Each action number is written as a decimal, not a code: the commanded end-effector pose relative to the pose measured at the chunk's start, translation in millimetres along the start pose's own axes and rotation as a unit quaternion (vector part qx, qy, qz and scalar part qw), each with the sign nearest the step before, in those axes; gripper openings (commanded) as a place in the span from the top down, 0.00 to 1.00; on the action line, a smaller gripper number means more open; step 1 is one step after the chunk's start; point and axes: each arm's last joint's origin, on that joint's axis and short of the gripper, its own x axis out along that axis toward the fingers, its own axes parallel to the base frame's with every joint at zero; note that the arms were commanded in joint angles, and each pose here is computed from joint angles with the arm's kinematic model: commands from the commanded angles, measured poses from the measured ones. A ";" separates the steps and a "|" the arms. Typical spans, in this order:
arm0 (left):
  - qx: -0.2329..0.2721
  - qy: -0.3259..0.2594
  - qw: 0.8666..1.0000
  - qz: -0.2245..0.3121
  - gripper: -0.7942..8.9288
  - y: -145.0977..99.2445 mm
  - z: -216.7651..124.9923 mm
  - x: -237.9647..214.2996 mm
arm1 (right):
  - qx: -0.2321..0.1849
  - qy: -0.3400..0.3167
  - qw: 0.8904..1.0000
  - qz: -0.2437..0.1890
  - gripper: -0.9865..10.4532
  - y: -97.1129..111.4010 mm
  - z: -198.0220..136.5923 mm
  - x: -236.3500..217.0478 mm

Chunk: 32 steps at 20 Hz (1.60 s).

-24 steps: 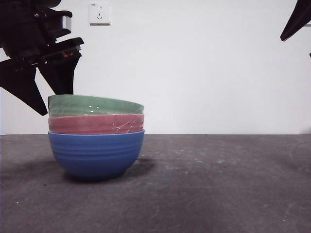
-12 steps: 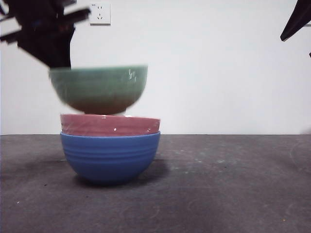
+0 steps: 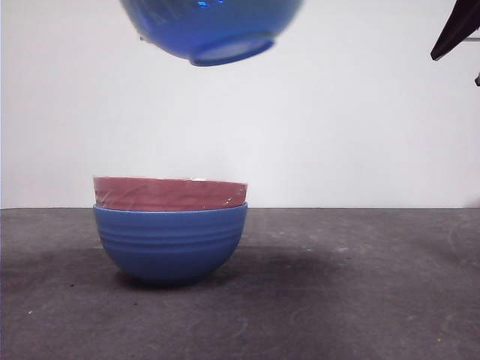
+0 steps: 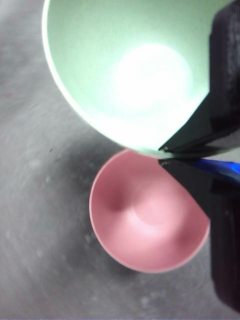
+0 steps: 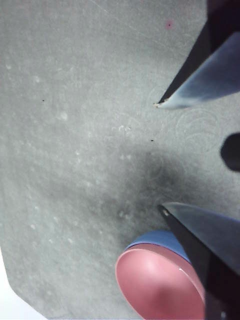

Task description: Pick up the green bowl on the top,put the green bowl on the left,pick up the red bowl in the middle,put the red bowl on the right

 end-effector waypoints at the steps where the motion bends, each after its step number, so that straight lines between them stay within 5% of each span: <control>1: 0.043 0.002 0.999 0.027 0.93 -26.4 -1.3 8.7 | -0.003 -0.005 1.000 0.000 0.64 0.6 1.9 -0.5; 7: 0.070 -0.014 0.997 0.004 0.93 -56.0 -29.4 76.0 | -0.003 -0.005 1.000 0.000 0.64 0.6 1.9 -0.5; 20: 0.095 0.072 0.993 0.025 0.92 -45.5 -72.3 169.6 | -0.002 -0.004 1.000 0.002 0.64 0.7 1.8 -0.5; 22: 0.095 0.069 0.993 0.025 0.85 -45.6 -71.8 170.1 | -0.003 -0.004 1.000 0.002 0.64 0.8 1.8 -0.4; 25: 0.090 0.051 0.994 0.043 0.53 -44.5 -68.0 166.5 | -0.003 -0.004 1.000 0.005 0.64 1.1 1.8 -0.4; 32: 0.084 -0.033 0.994 0.068 0.53 -48.8 -34.5 85.0 | -0.067 0.000 0.994 0.086 0.63 29.9 12.4 1.2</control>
